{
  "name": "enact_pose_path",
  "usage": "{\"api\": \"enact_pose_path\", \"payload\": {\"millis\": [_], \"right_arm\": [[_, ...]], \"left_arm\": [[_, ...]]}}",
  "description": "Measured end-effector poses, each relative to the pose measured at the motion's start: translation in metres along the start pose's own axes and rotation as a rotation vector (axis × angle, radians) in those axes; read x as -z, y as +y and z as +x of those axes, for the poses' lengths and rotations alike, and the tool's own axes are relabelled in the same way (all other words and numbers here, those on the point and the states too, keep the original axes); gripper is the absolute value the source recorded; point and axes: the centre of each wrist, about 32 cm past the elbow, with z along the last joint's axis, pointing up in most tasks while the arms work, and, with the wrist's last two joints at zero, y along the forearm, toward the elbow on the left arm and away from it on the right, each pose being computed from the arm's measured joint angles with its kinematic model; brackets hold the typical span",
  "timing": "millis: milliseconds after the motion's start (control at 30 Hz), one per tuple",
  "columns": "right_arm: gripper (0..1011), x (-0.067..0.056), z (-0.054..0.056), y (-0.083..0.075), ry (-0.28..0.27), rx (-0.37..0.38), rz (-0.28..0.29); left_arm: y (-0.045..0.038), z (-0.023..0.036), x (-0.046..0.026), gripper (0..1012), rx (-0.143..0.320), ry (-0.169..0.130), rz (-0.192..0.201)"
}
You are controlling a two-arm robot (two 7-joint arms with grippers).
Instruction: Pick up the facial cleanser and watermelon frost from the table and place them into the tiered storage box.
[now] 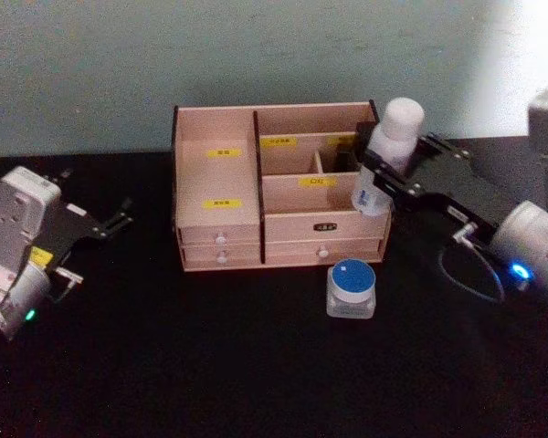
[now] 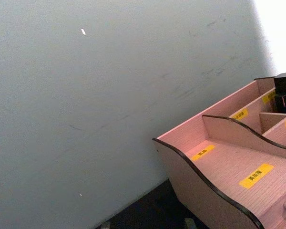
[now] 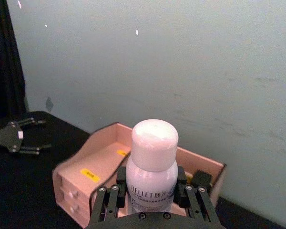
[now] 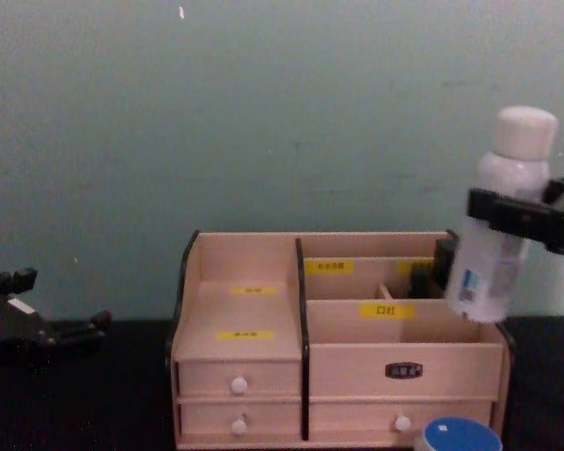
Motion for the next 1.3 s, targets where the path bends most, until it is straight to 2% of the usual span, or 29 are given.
{"api": "enact_pose_path", "payload": {"millis": [133, 167, 267, 300, 400, 800, 1000, 1300], "right_arm": [[590, -0.001, 0.004, 0.019, 0.004, -0.013, 0.010], [590, -0.001, 0.006, 0.027, 0.007, -0.016, 0.008], [590, 0.000, 0.010, 0.043, 0.008, -0.019, 0.001], [590, 0.000, 0.010, 0.043, 0.008, -0.019, 0.001], [589, 0.002, 0.015, 0.061, 0.014, -0.021, -0.012], [590, 0.000, 0.029, 0.109, 0.020, -0.037, -0.028], [590, 0.001, 0.031, 0.126, 0.021, -0.046, -0.044], [590, 0.003, 0.031, 0.138, 0.022, -0.050, -0.061]], "left_arm": [[0.0000, 0.0000, 0.0000, 1001, 0.000, 0.000, 0.000], [0.0000, 0.0000, 0.0000, 1001, 0.000, 0.000, 0.000], [0.0000, 0.0000, 0.0000, 1001, 0.000, 0.000, 0.000], [0.0000, 0.0000, 0.0000, 1001, 0.000, 0.000, 0.000], [0.0000, 0.0000, 0.0000, 1001, 0.000, 0.000, 0.000], [0.0000, 0.0000, 0.0000, 1001, 0.000, 0.000, 0.000], [0.0000, 0.0000, 0.0000, 1001, 0.000, 0.000, 0.000], [0.0000, 0.0000, 0.0000, 1001, 0.000, 0.000, 0.000]]}}
